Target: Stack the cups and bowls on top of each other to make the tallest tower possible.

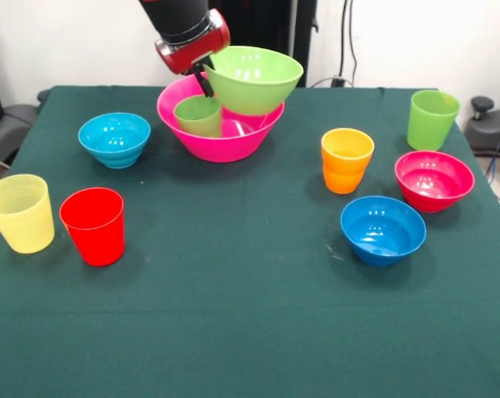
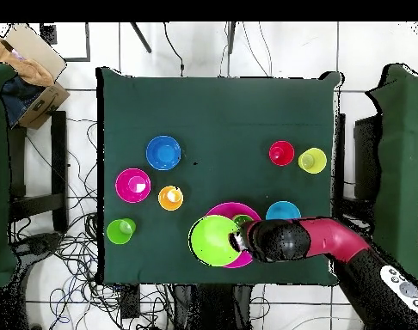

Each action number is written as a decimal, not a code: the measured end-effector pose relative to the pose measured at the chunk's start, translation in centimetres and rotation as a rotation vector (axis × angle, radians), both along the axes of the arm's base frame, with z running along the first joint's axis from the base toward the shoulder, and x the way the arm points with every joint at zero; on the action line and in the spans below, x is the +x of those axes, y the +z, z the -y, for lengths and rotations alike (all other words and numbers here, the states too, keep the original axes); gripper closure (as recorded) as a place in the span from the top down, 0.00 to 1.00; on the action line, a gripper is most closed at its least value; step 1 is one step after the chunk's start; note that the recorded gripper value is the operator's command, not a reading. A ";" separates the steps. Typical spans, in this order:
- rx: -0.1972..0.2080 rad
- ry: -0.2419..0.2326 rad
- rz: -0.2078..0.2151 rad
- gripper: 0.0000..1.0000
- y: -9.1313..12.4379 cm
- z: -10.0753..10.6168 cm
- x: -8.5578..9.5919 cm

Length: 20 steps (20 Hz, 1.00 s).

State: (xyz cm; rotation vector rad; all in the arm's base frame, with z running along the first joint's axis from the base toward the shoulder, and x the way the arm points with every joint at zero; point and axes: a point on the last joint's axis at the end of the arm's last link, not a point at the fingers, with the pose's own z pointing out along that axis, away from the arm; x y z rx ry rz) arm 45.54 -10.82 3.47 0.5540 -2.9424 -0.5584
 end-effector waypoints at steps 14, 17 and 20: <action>-0.019 0.050 0.032 0.00 -0.2 -0.2 0.2; -0.018 0.055 0.036 0.00 -0.1 -0.3 0.3; -0.019 0.062 0.034 0.00 0.4 -0.3 0.6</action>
